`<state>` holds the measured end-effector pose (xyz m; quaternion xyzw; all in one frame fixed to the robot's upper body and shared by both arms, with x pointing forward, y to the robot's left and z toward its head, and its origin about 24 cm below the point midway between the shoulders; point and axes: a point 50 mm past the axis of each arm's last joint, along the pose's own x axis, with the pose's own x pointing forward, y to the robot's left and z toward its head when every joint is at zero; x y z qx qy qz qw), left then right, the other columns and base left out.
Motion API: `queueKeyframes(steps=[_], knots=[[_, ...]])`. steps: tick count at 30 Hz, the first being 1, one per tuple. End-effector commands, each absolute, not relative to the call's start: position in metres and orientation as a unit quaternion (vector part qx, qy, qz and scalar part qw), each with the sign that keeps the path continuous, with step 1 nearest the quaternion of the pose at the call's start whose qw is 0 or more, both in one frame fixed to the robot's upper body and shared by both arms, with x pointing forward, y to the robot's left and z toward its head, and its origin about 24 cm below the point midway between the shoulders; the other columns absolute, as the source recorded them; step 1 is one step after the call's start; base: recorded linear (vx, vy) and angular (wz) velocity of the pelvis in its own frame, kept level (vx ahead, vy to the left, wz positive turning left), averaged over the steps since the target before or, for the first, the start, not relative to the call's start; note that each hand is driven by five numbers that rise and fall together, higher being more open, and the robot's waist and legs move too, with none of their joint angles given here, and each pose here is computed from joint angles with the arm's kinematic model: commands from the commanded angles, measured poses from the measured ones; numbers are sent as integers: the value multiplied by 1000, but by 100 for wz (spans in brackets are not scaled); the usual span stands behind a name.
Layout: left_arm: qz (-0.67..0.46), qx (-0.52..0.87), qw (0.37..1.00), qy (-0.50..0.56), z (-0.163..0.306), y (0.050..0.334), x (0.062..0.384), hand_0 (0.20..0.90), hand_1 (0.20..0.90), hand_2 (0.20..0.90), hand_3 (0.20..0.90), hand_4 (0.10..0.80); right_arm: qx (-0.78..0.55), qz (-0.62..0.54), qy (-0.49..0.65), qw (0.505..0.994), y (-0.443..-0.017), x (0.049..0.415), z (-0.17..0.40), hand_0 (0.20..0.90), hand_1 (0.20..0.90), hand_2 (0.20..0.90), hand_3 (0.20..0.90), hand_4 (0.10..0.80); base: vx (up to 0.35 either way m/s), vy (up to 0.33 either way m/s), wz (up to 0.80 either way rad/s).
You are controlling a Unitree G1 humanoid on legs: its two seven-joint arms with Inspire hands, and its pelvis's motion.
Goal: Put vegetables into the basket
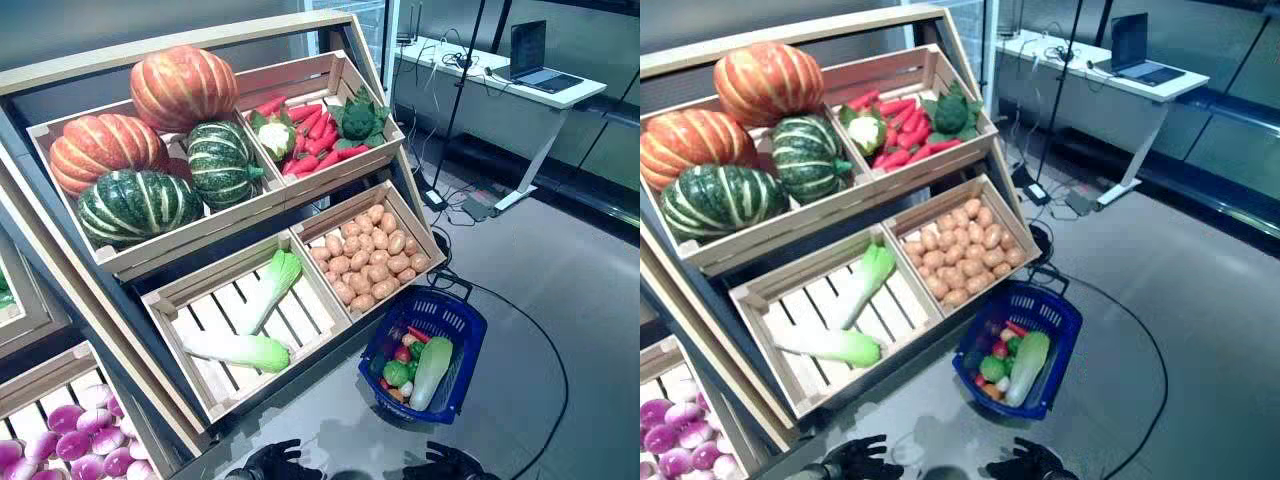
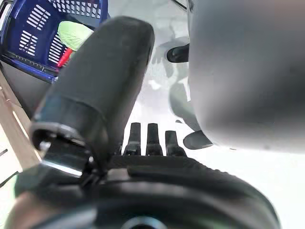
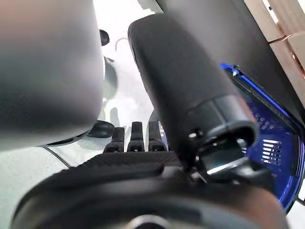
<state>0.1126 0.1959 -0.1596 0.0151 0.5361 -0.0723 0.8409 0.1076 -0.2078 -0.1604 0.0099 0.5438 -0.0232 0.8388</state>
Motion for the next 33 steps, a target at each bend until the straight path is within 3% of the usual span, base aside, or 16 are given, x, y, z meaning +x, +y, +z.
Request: queueKeyframes(steps=[1, 17, 23, 28, 33], knots=[[-90, 35, 862, 498, -147, 203, 147, 900, 900, 900, 900, 800, 24, -9, 506, 862, -201, 135, -153, 900, 900, 900, 900, 800, 0, 0, 0], [-77, 44, 862, 498, -148, 205, 147, 900, 900, 900, 900, 800, 21, -2, 508, 861, -200, 133, -154, 900, 900, 900, 900, 800, 0, 0, 0], [-128, 70, 862, 486, -146, 198, 150, 900, 900, 900, 900, 800, 17, -1, 509, 861, -201, 136, -153, 900, 900, 900, 900, 800, 0, 0, 0], [-205, 158, 886, 384, -122, 191, 186, 900, 900, 900, 900, 800, 20, 3, 498, 867, -204, 141, -150, 900, 900, 900, 900, 800, -6, 5, -2], [-244, 302, 895, 219, -48, 200, 242, 900, 900, 900, 900, 800, 26, -19, 493, 870, -218, 141, -144, 900, 900, 900, 900, 800, -23, 17, -1]])
